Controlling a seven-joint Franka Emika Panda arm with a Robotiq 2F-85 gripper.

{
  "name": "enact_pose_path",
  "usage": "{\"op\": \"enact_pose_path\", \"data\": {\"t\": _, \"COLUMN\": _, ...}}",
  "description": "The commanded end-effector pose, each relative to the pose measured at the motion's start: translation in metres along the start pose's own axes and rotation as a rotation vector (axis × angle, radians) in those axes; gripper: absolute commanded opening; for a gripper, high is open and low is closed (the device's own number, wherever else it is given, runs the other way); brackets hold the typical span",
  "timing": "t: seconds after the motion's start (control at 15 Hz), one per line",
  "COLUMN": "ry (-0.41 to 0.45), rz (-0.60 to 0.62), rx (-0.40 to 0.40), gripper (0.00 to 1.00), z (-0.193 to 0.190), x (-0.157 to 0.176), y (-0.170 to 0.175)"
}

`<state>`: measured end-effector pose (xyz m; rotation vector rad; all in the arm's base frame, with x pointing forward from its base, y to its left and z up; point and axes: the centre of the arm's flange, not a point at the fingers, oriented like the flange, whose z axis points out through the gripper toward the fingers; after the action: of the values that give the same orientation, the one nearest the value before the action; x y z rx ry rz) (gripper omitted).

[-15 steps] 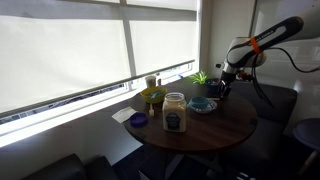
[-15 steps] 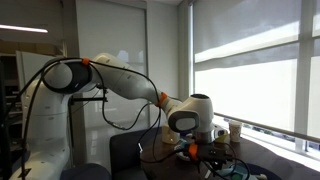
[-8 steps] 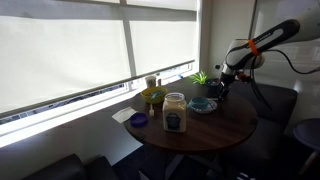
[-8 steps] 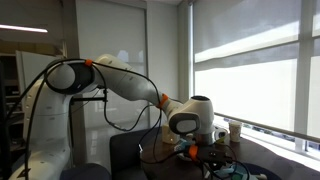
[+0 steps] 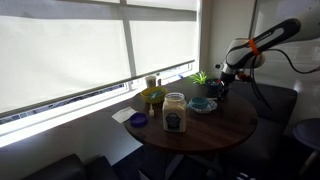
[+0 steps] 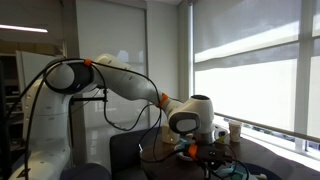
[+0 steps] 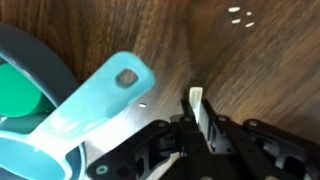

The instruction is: Put the spoon in the open bottle

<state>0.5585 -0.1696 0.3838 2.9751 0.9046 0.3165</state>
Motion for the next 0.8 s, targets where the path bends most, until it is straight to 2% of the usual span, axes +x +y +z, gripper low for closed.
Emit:
{"op": "enact_pose_path", "data": {"t": 0.0, "ry": 0.053, "rz": 0.018, "rx": 0.022, "gripper": 0.03, "z": -0.042, "x": -0.002, "y": -0.005}}
{"op": "enact_pose_path", "data": {"t": 0.27, "ry": -0.015, "rz": 0.045, "rx": 0.026, "gripper": 0.03, "z": -0.108, "x": -0.015, "y": -0.013}}
{"op": "enact_pose_path", "data": {"t": 0.47, "ry": -0.133, "rz": 0.069, "rx": 0.019, "gripper": 0.03, "z": -0.160, "x": -0.033, "y": -0.017}}
{"op": "enact_pose_path", "data": {"t": 0.53, "ry": -0.177, "rz": 0.017, "rx": 0.092, "gripper": 0.03, "z": -0.173, "x": -0.038, "y": -0.021}}
{"op": "enact_pose_path", "data": {"t": 0.73, "ry": -0.211, "rz": -0.091, "rx": 0.244, "gripper": 0.03, "z": -0.193, "x": -0.039, "y": -0.053}}
